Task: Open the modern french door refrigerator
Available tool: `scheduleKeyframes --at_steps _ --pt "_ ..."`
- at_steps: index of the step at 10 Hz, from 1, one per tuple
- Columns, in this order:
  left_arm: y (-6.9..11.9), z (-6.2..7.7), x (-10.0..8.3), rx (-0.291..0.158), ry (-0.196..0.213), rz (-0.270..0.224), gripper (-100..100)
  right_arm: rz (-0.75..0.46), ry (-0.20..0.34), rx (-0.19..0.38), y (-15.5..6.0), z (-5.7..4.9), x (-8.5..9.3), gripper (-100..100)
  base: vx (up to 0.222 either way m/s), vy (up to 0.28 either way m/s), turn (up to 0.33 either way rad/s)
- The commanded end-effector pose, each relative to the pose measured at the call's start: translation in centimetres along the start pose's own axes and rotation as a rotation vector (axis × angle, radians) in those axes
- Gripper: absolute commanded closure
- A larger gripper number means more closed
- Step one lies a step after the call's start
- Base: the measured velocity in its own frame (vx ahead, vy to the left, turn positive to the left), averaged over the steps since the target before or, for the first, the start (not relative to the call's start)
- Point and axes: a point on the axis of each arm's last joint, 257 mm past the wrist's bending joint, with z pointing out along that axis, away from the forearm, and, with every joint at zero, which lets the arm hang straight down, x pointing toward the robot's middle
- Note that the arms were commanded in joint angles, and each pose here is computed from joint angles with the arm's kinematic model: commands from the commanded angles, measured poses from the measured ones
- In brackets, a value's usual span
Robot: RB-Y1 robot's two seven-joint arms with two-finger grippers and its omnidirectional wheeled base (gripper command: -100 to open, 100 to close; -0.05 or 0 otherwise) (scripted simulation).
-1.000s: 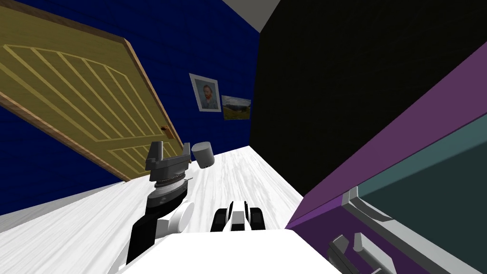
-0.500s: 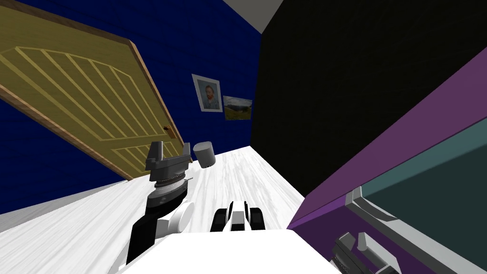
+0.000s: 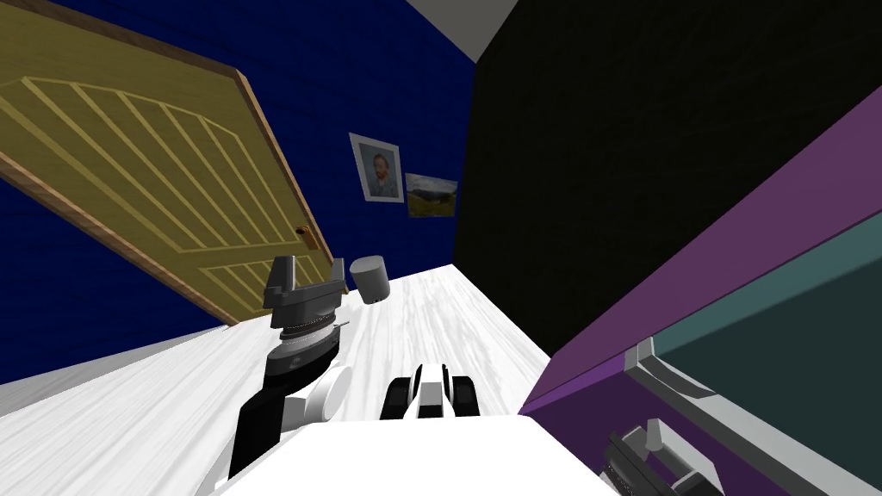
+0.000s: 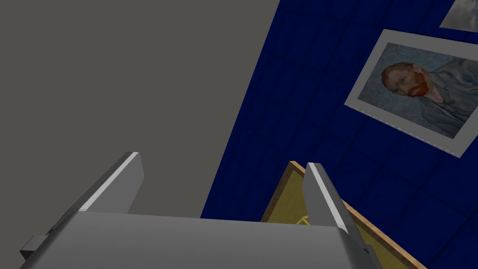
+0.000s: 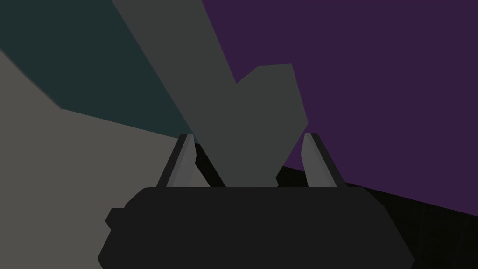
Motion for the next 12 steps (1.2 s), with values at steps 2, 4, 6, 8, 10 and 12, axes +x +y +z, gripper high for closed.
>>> scheduleKeyframes --at_steps 2,4,6,8,10,12 --pt "0.0 0.0 0.0 0.000 0.000 0.000 0 0.008 -0.006 -0.002 -0.5 -3.3 -1.5 100 0.003 -0.087 -0.021" --pt "0.0 0.0 0.0 0.000 0.000 0.000 0 0.011 -0.009 -0.003 -0.8 -4.6 -2.2 100 0.008 -0.046 -0.019" --pt "0.0 0.0 0.0 0.000 0.000 0.000 0 0.006 -0.012 0.023 -0.8 -2.5 -1.2 100 -0.017 0.044 0.017" --pt "0.0 0.0 0.0 0.000 0.000 0.000 0 0.004 -0.007 0.016 -0.5 -1.3 -0.4 100 -0.049 0.199 0.007" --pt "0.0 0.0 0.0 0.000 0.000 0.000 0 0.003 -0.002 0.009 -0.3 -0.1 0.3 100 -0.054 0.179 0.015" --pt "0.0 0.0 0.0 0.000 0.000 0.000 0 0.003 0.002 0.001 0.0 1.0 1.0 100 -0.044 0.139 0.020"
